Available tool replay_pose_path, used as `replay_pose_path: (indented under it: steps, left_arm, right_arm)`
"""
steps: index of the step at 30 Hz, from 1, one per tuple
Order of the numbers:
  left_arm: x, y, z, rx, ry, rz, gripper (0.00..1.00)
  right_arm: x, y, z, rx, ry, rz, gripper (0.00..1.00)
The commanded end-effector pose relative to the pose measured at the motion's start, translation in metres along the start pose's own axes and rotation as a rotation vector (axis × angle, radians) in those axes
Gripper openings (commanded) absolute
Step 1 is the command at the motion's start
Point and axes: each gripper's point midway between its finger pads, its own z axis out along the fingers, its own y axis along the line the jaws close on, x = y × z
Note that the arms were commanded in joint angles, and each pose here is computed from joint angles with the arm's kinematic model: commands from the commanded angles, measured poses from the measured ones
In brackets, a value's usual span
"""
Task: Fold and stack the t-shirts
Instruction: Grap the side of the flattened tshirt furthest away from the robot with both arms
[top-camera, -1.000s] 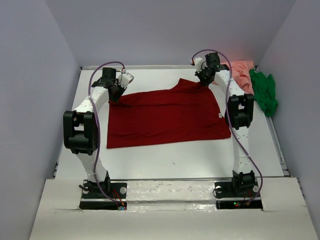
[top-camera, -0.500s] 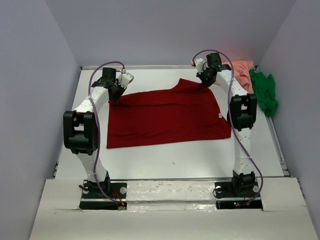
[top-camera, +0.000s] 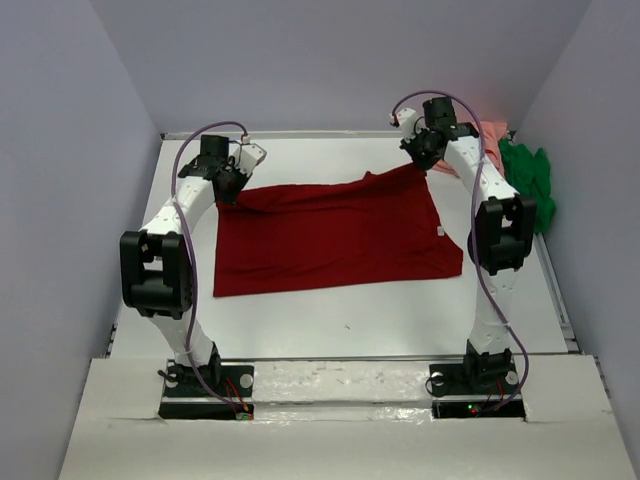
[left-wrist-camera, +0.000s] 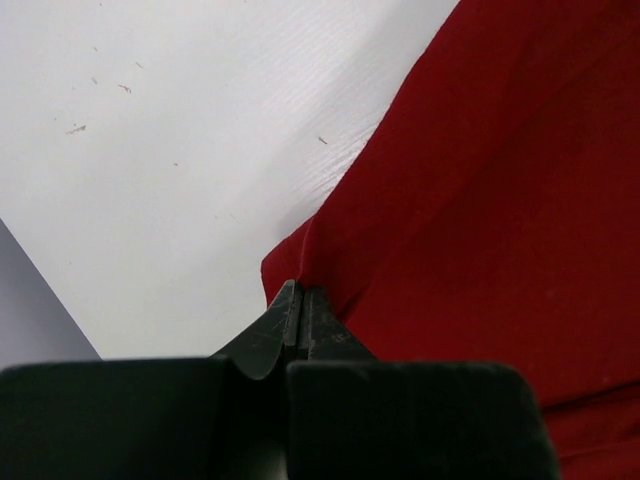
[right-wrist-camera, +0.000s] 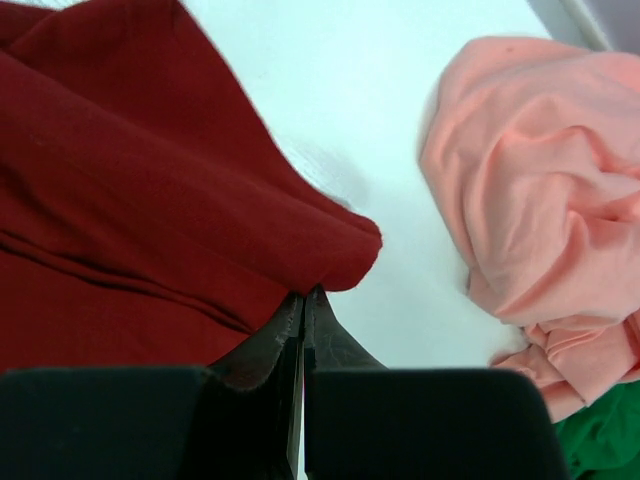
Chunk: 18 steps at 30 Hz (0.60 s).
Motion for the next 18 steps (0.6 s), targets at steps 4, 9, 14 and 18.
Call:
replay_pose_path:
  steps: [4,9,14,18]
  left_arm:
    - [-0.011,0.0,-0.022,-0.01,-0.061,0.025,0.0]
    - [-0.007,-0.002,-0.023,-0.003,-0.054,0.029,0.0]
    - [0.001,-0.008,-0.02,0.009,-0.042,0.031,0.0]
    - [0.004,-0.007,-0.018,0.005,-0.043,0.021,0.0]
  right_arm:
    - [0.005,0.022,-0.021,-0.043,0.04,-0.005,0.0]
    - [0.014,0.028,-0.029,-0.051,0.061,-0.001,0.0]
    - [0.029,0.034,-0.032,-0.052,0.1,0.0,0.0]
    - [0.039,0.036,-0.033,-0.049,0.123,-0.006,0.0]
